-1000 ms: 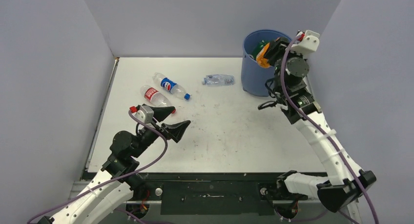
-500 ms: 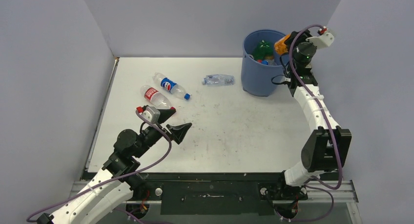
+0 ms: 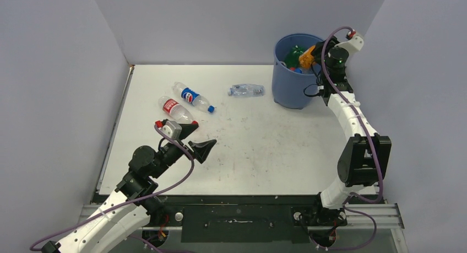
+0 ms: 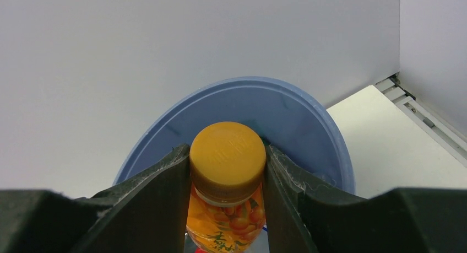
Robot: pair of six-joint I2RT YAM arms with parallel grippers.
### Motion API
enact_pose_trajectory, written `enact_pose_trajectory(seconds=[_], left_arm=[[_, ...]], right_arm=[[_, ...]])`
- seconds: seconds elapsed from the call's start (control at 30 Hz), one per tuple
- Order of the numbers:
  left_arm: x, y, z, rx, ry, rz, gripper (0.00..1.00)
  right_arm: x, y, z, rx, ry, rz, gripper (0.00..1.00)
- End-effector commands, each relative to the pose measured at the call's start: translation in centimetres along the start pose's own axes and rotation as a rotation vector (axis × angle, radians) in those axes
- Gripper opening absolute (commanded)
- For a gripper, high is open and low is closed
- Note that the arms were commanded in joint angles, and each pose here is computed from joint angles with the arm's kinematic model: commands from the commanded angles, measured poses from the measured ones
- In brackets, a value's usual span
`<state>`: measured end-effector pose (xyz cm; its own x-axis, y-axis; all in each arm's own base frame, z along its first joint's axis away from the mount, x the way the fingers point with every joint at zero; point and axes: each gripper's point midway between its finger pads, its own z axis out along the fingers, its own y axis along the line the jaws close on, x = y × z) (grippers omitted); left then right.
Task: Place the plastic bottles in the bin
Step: Place the plastic bottle in the trash bin.
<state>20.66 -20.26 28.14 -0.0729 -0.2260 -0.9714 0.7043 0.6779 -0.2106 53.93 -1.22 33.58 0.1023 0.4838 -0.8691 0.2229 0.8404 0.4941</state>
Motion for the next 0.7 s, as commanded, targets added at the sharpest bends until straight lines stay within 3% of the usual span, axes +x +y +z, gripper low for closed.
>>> enact_pose_trajectory(seconds=[0.0, 0.1, 0.33, 0.5, 0.67], left_arm=[[-3.1, -1.3, 0.0, 0.047, -0.065, 0.018, 0.96], [-3.0, -1.4, 0.0, 0.053, -0.063, 0.017, 0.96], [-2.9, -1.4, 0.0, 0.054, -0.057, 0.017, 0.96], [-2.7, -1.4, 0.1, 0.053, -0.051, 0.018, 0.96], [-2.7, -1.2, 0.1, 0.044, -0.045, 0.025, 0.96]], right_arm=[[0.9, 1.6, -0.8, -0.047, 0.045, -0.099, 0.16], [1.7, 1.6, -1.3, -0.032, 0.070, -0.151, 0.17], [1.5, 2.7, -1.0, -0.057, 0.093, -0.152, 0.05], [-1.4, 5.3, -0.5, -0.173, -0.056, 0.035, 0.05], [1.2, 8.4, 2.5, -0.211, 0.013, 0.045, 0.05]])
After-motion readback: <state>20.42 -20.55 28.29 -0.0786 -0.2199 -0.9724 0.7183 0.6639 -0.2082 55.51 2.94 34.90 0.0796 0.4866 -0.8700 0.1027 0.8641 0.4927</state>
